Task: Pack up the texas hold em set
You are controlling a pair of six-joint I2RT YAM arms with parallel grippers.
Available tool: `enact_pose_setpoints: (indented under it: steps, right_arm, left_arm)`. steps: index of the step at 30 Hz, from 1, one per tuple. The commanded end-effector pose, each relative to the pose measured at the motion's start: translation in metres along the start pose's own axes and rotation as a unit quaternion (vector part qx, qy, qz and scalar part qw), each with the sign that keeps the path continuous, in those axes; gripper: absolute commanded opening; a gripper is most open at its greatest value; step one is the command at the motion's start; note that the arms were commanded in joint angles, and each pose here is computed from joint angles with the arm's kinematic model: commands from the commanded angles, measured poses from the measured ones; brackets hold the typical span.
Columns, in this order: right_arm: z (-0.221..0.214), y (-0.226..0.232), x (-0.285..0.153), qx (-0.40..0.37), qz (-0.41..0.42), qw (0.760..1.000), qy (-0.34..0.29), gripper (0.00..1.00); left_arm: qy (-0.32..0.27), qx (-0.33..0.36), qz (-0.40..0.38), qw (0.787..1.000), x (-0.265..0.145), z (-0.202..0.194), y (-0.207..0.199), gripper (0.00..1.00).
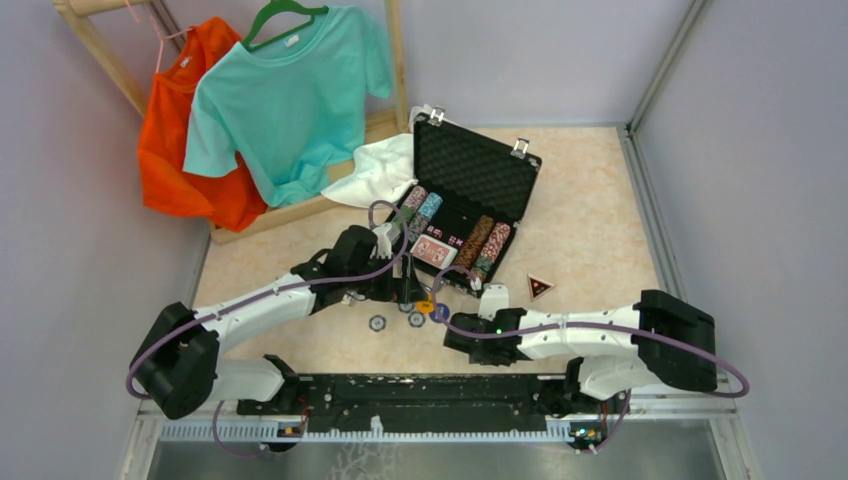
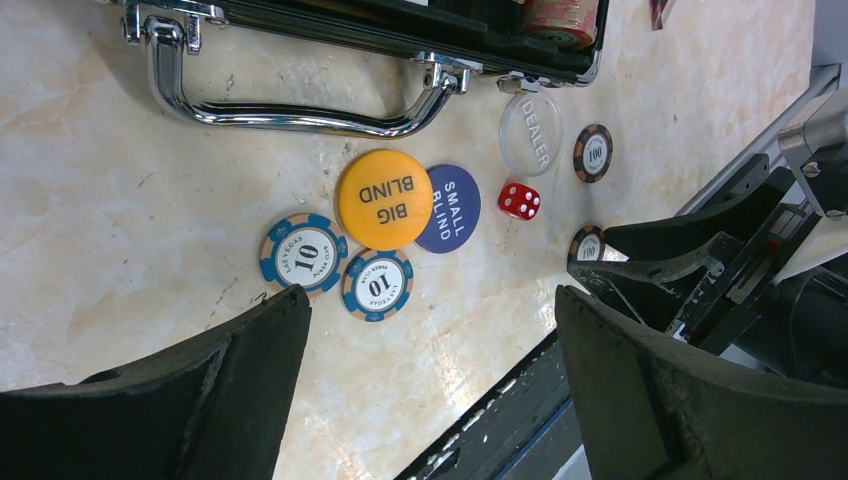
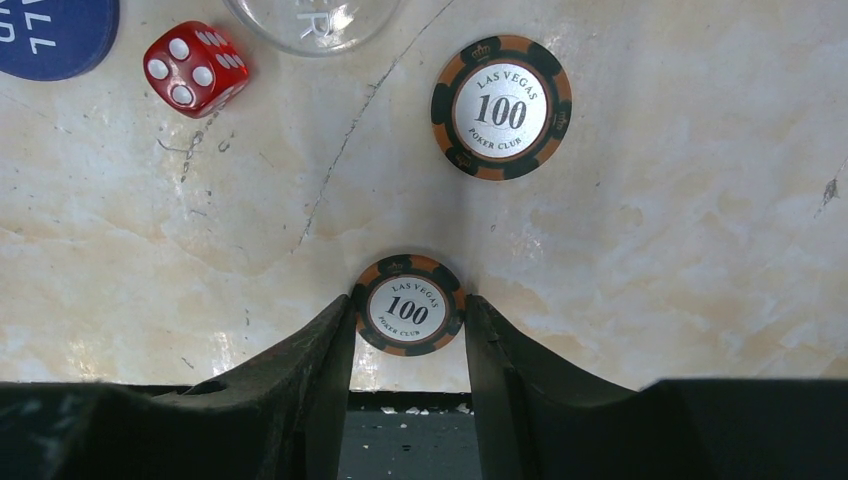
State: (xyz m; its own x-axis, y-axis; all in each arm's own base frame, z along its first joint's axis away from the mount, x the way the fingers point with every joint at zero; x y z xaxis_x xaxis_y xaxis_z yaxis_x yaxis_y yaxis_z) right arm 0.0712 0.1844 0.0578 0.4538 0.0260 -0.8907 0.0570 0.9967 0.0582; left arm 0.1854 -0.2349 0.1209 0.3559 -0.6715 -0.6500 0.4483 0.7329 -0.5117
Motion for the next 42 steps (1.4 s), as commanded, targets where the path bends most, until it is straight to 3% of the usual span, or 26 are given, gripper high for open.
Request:
enact_pose_setpoints:
  steps: [1,21,33,42]
  right_arm:
    - [-0.008,-0.001,0.001,0.001,0.000,1.000,0.012,0.42]
    - [0.045,0.028,-0.025,-0.016,0.047,0.998,-0.046,0.42]
    - [0.083,0.063,-0.032,-0.054,0.069,0.992,-0.087,0.43]
    - [0.098,0.081,-0.040,-0.080,0.088,0.987,-0.106,0.43]
  left_arm:
    - [-0.015,0.003,-0.014,1.000,0.000,0.011,-0.006,0.97]
    - [-0.007,0.001,-0.014,1.000,0.004,0.011,-0.005,0.97]
    - [0.052,-0.001,-0.148,0.988,0.010,0.025,-0.027,0.90]
    - [0.085,-0.043,-0.229,0.969,0.021,0.022,-0.040,0.83]
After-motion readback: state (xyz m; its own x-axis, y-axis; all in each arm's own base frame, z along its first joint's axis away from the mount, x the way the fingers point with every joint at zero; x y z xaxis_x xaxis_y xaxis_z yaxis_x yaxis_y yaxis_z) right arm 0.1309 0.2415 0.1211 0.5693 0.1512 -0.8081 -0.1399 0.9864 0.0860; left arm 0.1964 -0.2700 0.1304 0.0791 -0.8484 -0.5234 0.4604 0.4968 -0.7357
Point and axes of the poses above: each gripper's point midway between its finger pads, its own x axis out along the fingers, its own y axis along the line the jaws close on, z = x × y, the point moved 5 cm from there along -x, back along the fingers, and after that the axes turned 6 degrees about x, right-handed, at the moved point
